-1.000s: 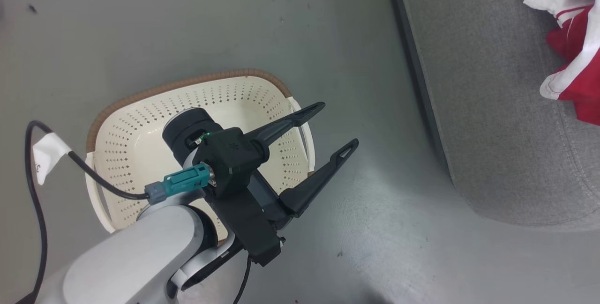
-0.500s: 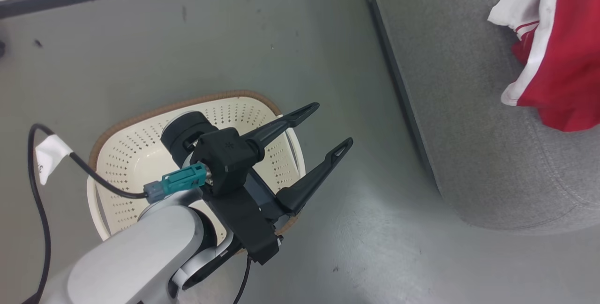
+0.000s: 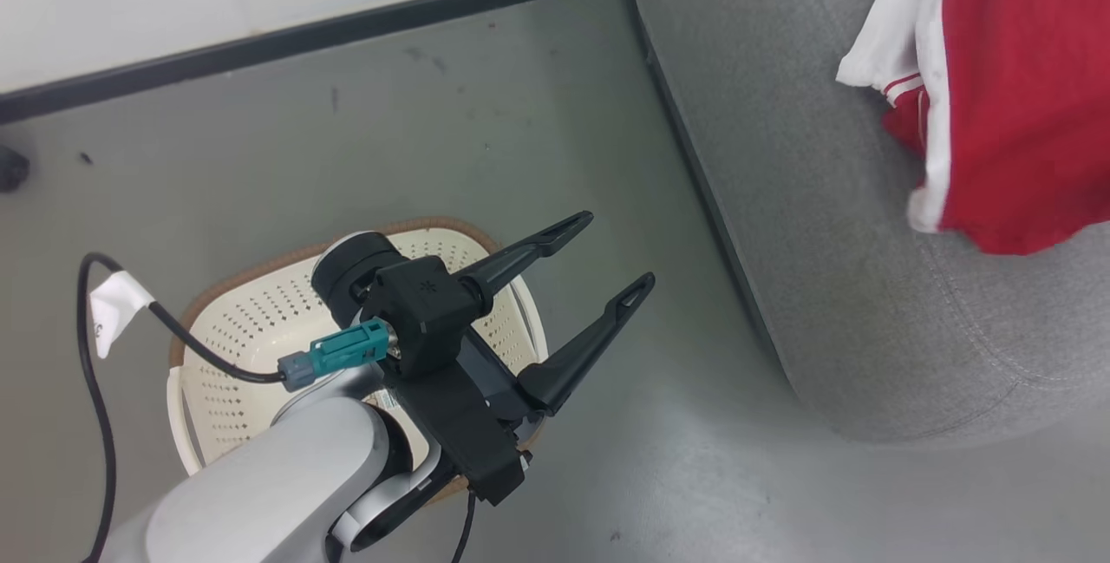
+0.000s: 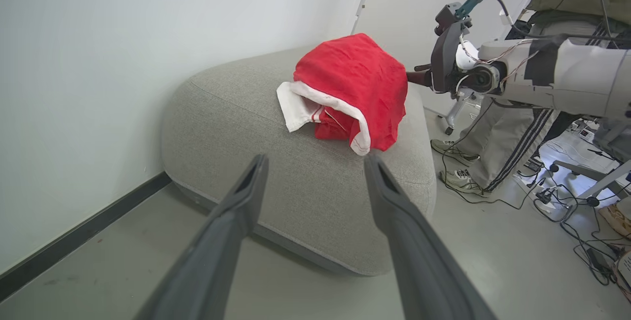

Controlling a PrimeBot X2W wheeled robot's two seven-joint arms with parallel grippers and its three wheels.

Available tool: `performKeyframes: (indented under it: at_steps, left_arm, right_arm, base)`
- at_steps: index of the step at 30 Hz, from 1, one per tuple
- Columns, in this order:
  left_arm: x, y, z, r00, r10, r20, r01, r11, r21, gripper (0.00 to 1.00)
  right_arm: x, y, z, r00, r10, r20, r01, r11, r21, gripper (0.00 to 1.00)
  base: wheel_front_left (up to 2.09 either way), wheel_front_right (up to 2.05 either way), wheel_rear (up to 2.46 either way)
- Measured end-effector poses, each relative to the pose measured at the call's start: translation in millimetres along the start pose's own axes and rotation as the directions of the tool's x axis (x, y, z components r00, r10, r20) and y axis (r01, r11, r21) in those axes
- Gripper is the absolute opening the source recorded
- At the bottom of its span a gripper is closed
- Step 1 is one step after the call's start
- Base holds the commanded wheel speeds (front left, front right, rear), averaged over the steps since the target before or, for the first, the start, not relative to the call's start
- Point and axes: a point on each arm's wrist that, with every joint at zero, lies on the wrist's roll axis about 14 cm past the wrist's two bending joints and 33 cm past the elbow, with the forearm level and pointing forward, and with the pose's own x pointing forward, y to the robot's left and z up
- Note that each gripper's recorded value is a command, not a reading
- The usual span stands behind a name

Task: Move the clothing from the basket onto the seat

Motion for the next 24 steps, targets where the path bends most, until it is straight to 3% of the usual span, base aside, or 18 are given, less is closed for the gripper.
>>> performKeyframes:
  at_steps: [7, 17, 24]
  left_arm:
    - [0, -8, 5, 1.0, 0.002, -0.001, -0.002, 1.0, 0.019, 1.0]
    - [1, -30, 16, 1.0, -0.018, 0.006, 0.018, 0.999, 0.027, 1.0]
    - [2, -34, 18, 1.0, -0.019, 0.008, 0.018, 0.999, 0.027, 1.0]
  right_arm:
    - [-8, -20, 10, 1.0, -0.03, -0.002, 0.03, 0.999, 0.018, 1.0]
    - [-28, -64, -15, 0.992, -0.092, -0.083, 0.095, 0.995, 0.042, 1.0]
    - [-32, -76, -24, 0.989, -0.098, -0.115, 0.104, 0.994, 0.042, 1.0]
  base:
    - [0.0, 0.0, 0.0]
    - [0.0, 0.0, 0.0]
    - [0.0, 0.0, 0.0]
